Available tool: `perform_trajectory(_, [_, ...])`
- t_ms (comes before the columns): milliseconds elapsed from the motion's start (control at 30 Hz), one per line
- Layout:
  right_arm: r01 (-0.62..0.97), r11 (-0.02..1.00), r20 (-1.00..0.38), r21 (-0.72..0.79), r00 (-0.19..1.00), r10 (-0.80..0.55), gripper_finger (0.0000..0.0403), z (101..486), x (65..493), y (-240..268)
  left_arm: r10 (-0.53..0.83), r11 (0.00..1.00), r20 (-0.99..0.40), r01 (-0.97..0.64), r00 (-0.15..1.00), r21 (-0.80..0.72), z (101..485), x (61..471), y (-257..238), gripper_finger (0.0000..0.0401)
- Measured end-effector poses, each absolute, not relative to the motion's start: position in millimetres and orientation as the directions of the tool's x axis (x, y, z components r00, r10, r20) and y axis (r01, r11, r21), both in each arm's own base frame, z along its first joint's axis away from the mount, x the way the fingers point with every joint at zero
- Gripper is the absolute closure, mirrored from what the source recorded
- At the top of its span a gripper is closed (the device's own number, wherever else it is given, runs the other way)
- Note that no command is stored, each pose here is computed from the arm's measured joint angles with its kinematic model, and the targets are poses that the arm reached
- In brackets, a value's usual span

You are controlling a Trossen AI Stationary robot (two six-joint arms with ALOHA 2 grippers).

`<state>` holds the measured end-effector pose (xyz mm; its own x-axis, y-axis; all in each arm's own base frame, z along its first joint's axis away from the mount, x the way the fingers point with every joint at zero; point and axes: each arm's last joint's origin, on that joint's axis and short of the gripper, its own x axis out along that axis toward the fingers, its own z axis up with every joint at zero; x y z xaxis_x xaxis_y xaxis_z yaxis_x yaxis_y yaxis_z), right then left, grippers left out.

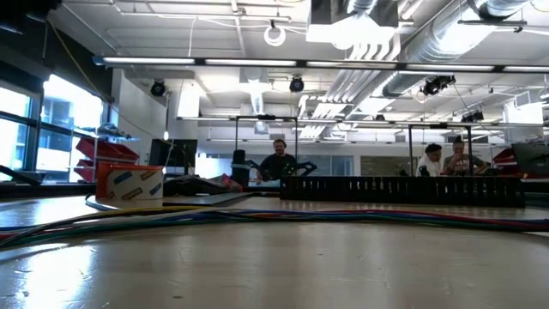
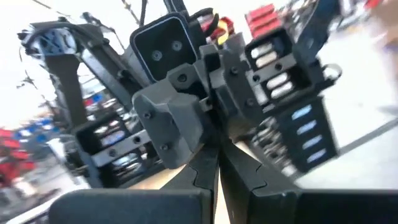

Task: Ziptie cables
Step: Wrap the black zip tie on the cables

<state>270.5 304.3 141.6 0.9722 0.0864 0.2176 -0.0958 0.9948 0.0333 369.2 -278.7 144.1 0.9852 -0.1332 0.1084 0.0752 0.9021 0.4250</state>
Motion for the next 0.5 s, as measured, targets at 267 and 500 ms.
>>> perform_trajectory(267, [0.016, 1.0, 0.184, 0.006, 0.983, -0.017, 0.024, 140, 263, 307, 0.063, 0.802, 0.014, -0.059, 0.998, 0.595, 162, 355, -286, 0.0401])
perform_trajectory(500, [0.246, 0.965, 0.117, -0.091, 0.965, -0.235, 0.0169, 143, 237, 321, 0.099, 0.758, -0.067, -0.031, 0.993, 0.652, 179, 345, -287, 0.0401])
